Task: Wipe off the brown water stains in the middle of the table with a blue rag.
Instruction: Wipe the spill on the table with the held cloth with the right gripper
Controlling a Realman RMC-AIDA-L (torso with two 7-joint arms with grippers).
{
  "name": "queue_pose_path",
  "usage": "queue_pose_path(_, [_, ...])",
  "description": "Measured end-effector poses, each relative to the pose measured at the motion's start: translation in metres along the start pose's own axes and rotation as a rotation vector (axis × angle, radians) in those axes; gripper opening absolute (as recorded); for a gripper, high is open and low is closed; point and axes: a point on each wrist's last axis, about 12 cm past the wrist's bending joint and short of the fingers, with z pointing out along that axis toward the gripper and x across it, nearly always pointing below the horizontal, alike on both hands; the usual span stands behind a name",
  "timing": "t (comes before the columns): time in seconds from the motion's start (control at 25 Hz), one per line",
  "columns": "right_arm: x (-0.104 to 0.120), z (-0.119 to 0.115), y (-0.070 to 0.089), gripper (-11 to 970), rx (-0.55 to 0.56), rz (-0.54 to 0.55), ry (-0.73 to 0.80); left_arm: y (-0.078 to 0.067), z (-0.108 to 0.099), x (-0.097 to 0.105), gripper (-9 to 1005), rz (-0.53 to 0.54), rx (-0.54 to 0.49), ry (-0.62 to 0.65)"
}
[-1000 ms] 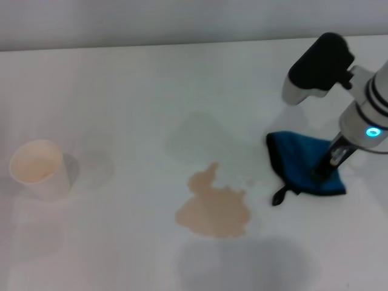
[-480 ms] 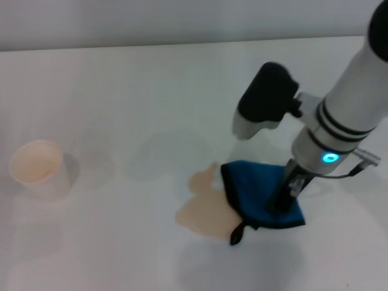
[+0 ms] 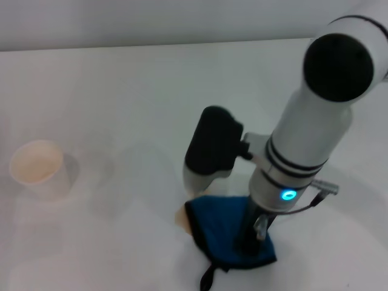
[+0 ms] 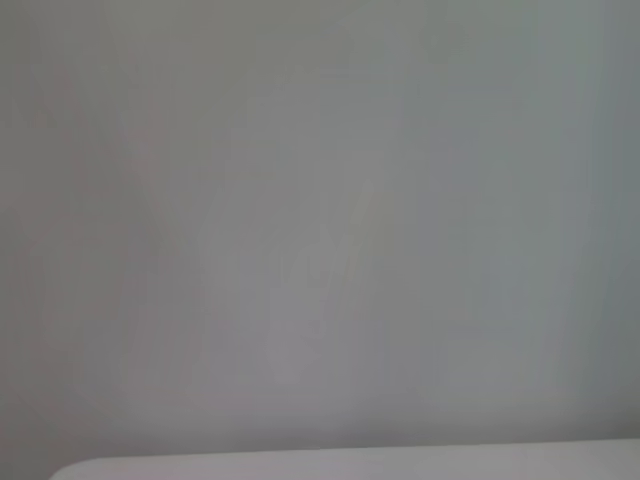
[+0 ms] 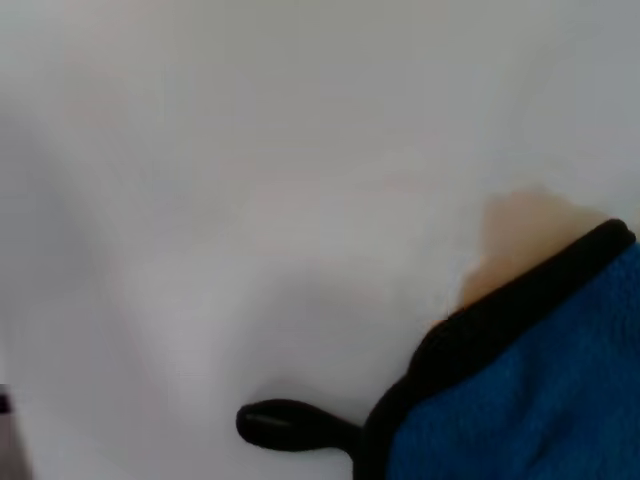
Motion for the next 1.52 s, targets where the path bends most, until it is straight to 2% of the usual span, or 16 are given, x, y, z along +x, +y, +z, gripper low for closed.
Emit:
queue_pose_path(0.28, [-0.016, 0.005, 0.032, 22, -0.088, -0.123, 0.024, -0.002, 0.000, 0.001, 877, 0.000, 0.012, 0.003])
queue_pose_path(0.44, [-0.020, 0.004, 0.038, 22, -0.084, -0.145, 0.015, -0.005, 0.000, 0.002, 877, 0.000, 0.023, 0.008])
queue_pose_path(0.64, [-0.027, 0.003, 0.037, 22, -0.063, -0.152, -0.008, -0.006, -0.002, 0.003, 876, -0.007, 0.025, 0.013])
queue_pose_path(1.0, [-0.041, 0.003, 0.017, 23, 0.009, -0.120, -0.042, -0.006, -0.003, 0.004, 876, -0.010, 0.024, 0.015])
queue_pose_path(1.28, [-0.047, 0.002, -0.007, 23, 0.066, -0.068, -0.058, -0.007, -0.002, 0.004, 876, -0.010, 0.025, 0.013])
queue_pose_path(1.52, [-0.048, -0.007, -0.033, 23, 0.140, -0.008, -0.099, -0.007, 0.001, 0.003, 877, -0.008, 0.028, 0.014])
